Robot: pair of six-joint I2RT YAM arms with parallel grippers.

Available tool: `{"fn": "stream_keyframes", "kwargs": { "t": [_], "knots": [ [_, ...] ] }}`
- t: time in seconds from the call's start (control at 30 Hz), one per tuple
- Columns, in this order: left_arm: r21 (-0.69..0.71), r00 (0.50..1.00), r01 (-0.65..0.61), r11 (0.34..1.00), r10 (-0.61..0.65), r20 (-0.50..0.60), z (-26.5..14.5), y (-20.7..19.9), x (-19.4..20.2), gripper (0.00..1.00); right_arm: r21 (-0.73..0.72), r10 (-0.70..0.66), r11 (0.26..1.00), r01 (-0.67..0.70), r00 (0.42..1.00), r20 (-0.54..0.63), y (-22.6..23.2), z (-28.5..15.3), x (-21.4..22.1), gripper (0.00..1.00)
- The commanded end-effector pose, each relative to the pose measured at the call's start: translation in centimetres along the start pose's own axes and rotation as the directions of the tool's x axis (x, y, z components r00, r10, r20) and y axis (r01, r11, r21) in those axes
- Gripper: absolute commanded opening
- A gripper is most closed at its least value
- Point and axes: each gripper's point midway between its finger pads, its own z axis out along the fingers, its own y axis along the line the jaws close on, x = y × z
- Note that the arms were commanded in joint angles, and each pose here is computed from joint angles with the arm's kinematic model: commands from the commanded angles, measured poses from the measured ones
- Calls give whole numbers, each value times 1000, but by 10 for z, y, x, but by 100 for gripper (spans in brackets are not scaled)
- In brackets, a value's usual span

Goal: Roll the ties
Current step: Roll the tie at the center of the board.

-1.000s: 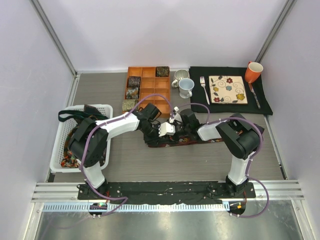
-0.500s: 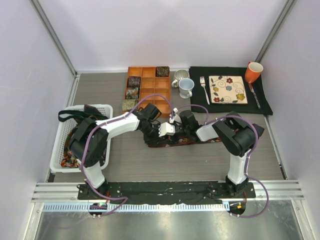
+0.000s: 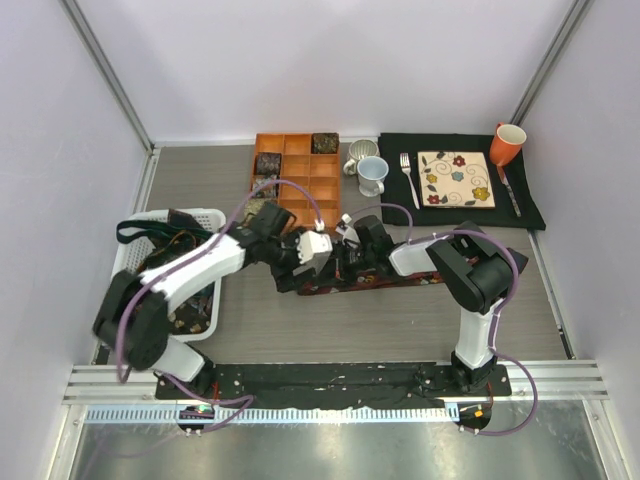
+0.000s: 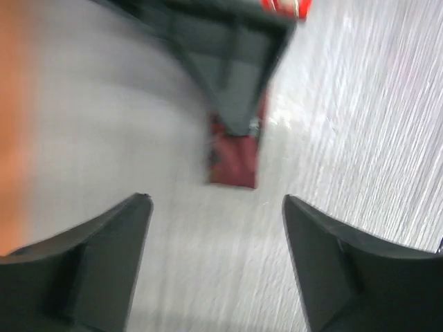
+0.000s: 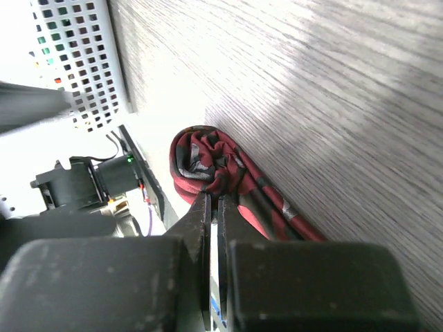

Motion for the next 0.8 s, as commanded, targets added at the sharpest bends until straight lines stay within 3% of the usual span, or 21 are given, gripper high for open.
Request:
{"fn": "stream_keyframes", "kwargs": {
  "t": [0.0,0.03,0.17,0.23,0.37,0.43,0.67,0.77],
  "knots": [
    [-169,955,13,985,38,294,-60,13,-59,94,169,-19,985,19,1000,-1,-34,-1,5,1],
    [-212,930,10,977,69,360,-79,10,-70,100,174,-24,985,24,1000,0,-34,-2,4,1],
    [-200,865,28,979,76,495,-79,-10,-73,100,206,-40,978,42,999,-10,-38,-2,1,1],
    [-193,880,-5,981,96,465,-69,-14,-61,100,232,-50,971,54,998,-23,-43,-3,1,1],
    [-98,959,-22,995,49,278,-34,-10,-26,92,279,-53,958,64,997,-47,-53,-6,7,1],
    [-49,968,-29,998,40,247,-28,-14,-22,91,307,-34,950,51,998,-61,-61,-10,14,1],
    [25,910,24,999,-32,414,-11,-22,-45,92,336,2,942,17,998,-58,-75,-21,20,1],
    [2,880,0,1000,-1,474,-2,-18,-49,91,352,17,936,4,998,-58,-83,-27,21,1]
  ]
}}
